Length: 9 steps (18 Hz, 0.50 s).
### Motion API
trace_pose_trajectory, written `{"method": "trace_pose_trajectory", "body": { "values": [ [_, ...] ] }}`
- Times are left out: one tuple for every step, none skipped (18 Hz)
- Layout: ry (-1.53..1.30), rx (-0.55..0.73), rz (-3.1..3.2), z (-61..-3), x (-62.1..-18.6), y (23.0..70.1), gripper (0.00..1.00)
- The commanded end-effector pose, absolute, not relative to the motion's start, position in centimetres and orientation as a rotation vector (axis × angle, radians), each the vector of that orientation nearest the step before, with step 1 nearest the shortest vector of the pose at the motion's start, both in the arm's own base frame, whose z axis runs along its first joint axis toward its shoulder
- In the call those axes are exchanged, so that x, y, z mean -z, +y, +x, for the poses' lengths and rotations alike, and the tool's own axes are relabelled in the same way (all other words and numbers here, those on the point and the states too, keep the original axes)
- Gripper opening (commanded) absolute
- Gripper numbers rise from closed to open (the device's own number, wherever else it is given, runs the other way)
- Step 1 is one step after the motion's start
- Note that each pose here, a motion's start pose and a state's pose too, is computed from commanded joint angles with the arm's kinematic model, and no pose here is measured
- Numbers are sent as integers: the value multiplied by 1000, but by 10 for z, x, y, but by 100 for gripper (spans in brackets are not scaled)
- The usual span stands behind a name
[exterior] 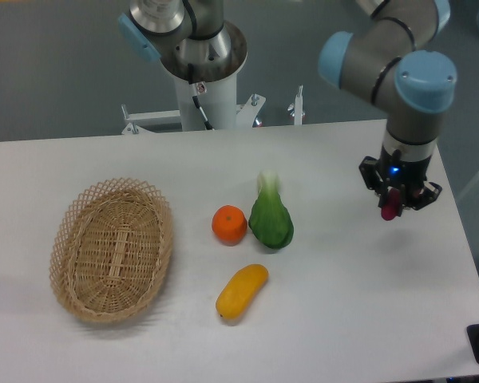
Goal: Pick up the sweet potato from the basket
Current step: 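Lift the sweet potato out of the basket and carry it away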
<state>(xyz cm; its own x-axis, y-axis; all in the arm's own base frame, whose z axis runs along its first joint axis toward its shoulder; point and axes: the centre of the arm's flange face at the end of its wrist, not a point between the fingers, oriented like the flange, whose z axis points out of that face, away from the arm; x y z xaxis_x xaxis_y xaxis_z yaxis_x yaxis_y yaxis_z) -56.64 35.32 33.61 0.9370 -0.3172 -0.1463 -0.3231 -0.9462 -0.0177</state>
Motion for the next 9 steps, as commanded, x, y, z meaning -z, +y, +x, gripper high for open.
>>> {"method": "trace_pose_trajectory", "body": {
  "values": [
    [505,-220,-3051,-567,-336,351,3],
    [507,-221,-3052,-568,-336,351,3],
    [507,-221,-3053,-568,-336,351,3],
    [507,-221,-3053,-568,-336,351,3],
    [507,-217,-3055,-567,-336,351,3],
    [505,-212,-3056,-567,-335,351,3],
    [507,-214,-3055,-567,-335,351,3],
    [505,-215,-3057,-567,-336,351,3],
    [507,-214,-3055,-567,-336,351,3]
  ]
}}
